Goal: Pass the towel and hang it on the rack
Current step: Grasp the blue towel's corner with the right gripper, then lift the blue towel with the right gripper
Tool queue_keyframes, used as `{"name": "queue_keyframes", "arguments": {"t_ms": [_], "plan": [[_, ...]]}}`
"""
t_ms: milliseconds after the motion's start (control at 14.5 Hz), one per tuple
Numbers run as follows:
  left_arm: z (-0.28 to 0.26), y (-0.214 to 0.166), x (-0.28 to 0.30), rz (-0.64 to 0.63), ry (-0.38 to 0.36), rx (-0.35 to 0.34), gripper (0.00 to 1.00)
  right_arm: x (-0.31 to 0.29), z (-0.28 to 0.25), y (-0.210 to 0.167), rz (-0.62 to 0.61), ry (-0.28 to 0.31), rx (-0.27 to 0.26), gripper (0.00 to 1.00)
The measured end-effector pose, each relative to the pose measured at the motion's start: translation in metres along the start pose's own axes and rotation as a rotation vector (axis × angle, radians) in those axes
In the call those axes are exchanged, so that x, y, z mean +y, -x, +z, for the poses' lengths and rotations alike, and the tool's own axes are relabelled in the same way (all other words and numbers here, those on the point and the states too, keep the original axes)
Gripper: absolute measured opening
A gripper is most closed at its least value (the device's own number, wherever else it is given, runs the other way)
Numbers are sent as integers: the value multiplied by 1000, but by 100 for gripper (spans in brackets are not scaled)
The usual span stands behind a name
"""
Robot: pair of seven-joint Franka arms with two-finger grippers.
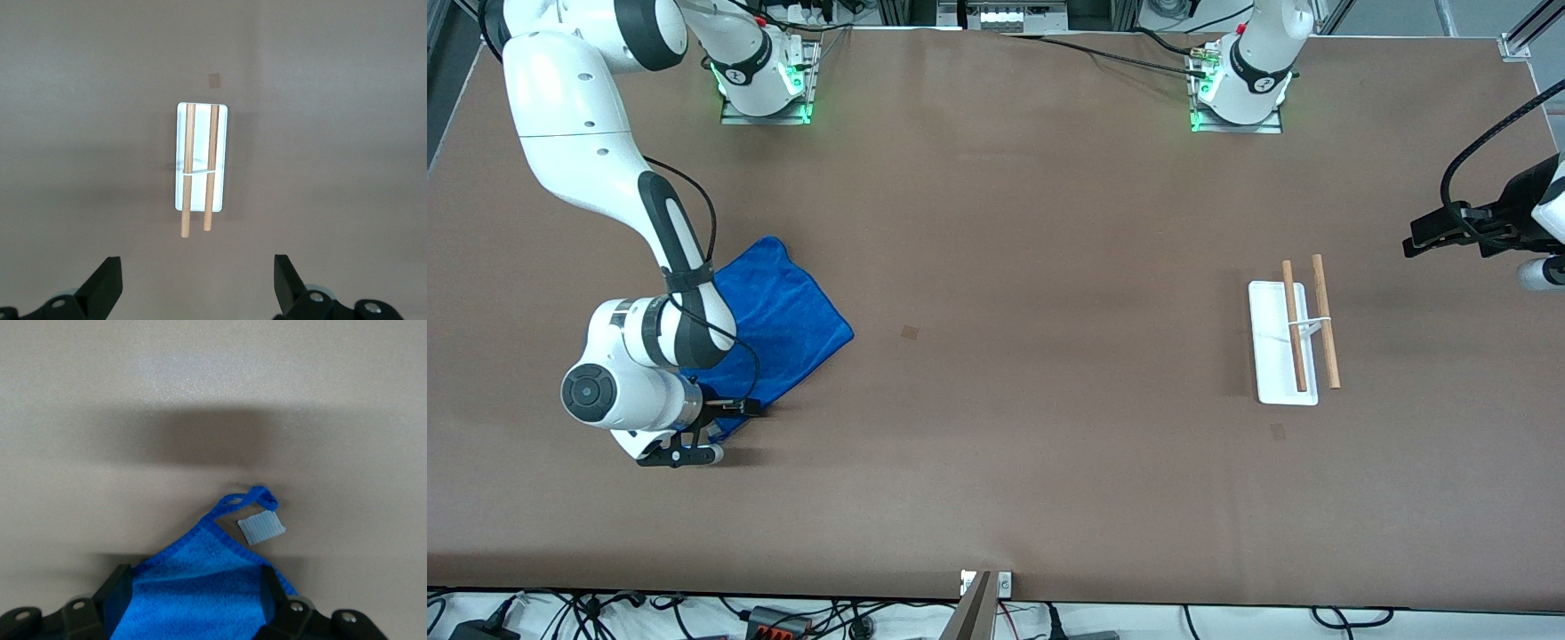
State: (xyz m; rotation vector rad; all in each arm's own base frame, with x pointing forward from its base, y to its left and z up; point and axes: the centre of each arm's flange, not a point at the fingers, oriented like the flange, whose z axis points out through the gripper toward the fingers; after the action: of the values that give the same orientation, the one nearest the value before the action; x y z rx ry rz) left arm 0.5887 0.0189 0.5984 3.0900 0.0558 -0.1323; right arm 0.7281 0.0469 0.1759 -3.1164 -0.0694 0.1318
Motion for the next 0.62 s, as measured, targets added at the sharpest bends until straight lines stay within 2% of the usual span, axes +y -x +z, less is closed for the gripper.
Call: {"name": "queue_keyframes", "arguments": {"t_ms": [206, 275, 413, 481, 619], "plan": [[0, 0, 0, 0, 0, 0, 100, 0, 2, -2, 0, 0, 1, 85], [0, 0, 0, 0, 0, 0, 100, 0, 1, -2, -1, 0, 1, 78], [0, 0, 0, 0, 0, 0, 100, 1, -2, -3, -13, 1, 5, 54], [0, 0, 0, 0, 0, 0, 100, 0, -3, -4, -20, 0, 5, 47], [0, 0, 0, 0, 0, 0, 100, 0, -4, -4, -31, 0, 5, 44]]}}
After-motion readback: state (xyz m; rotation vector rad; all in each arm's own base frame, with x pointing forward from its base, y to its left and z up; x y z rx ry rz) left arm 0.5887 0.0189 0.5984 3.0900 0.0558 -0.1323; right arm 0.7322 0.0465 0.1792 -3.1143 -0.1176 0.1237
